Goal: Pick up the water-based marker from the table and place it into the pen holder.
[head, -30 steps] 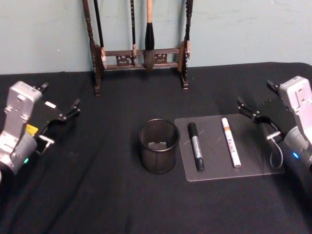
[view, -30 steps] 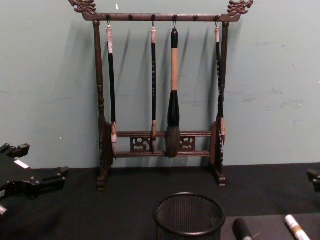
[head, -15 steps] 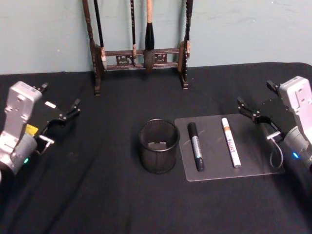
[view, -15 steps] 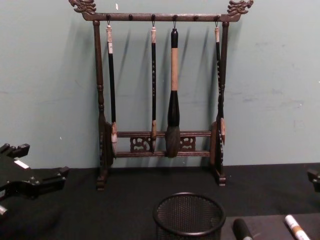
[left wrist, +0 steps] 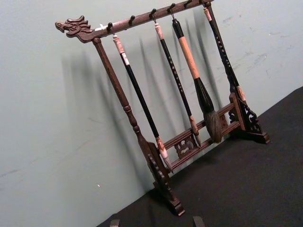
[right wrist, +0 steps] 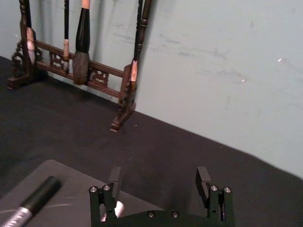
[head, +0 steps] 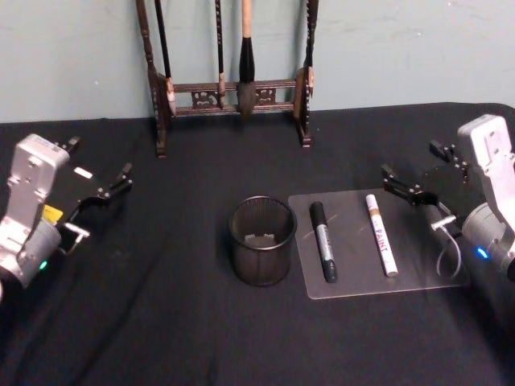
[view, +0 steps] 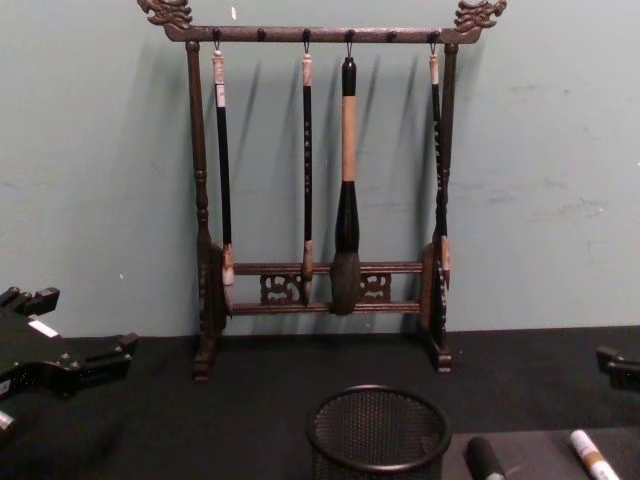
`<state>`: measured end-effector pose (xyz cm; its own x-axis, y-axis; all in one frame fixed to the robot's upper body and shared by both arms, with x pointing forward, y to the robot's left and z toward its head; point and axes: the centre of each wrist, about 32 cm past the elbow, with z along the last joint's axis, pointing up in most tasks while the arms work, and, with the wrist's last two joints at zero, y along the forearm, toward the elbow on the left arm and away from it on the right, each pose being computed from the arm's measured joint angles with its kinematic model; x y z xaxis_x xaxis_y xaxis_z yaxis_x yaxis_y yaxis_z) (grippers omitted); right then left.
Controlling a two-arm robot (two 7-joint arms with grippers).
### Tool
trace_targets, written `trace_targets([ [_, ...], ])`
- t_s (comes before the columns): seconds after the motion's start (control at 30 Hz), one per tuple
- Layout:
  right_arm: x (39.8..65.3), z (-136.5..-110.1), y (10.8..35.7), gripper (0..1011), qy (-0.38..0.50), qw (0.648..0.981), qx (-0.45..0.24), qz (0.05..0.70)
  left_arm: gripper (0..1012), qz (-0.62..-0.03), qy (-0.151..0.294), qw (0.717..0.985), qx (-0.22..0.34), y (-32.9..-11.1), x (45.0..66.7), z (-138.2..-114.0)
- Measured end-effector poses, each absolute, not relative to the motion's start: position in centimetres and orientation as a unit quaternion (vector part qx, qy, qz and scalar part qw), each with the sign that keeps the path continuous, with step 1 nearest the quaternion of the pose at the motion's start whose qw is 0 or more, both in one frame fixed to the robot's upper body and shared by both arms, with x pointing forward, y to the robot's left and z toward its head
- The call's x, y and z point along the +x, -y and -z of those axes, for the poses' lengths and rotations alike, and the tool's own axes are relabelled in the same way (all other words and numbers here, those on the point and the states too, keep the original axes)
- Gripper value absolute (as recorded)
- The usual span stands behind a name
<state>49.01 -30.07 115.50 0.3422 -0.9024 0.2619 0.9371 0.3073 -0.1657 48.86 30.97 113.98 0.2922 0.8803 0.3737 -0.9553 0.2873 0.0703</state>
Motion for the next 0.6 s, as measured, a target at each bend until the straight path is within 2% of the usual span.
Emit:
trace_targets([
  [0.6, 48.9, -117.5, 27.4, 1002, -0.069, 0.809, -0.155, 0.563, 1001, -0.580, 0.132, 0.791, 0.141, -31.0, 48.9, -114.0],
])
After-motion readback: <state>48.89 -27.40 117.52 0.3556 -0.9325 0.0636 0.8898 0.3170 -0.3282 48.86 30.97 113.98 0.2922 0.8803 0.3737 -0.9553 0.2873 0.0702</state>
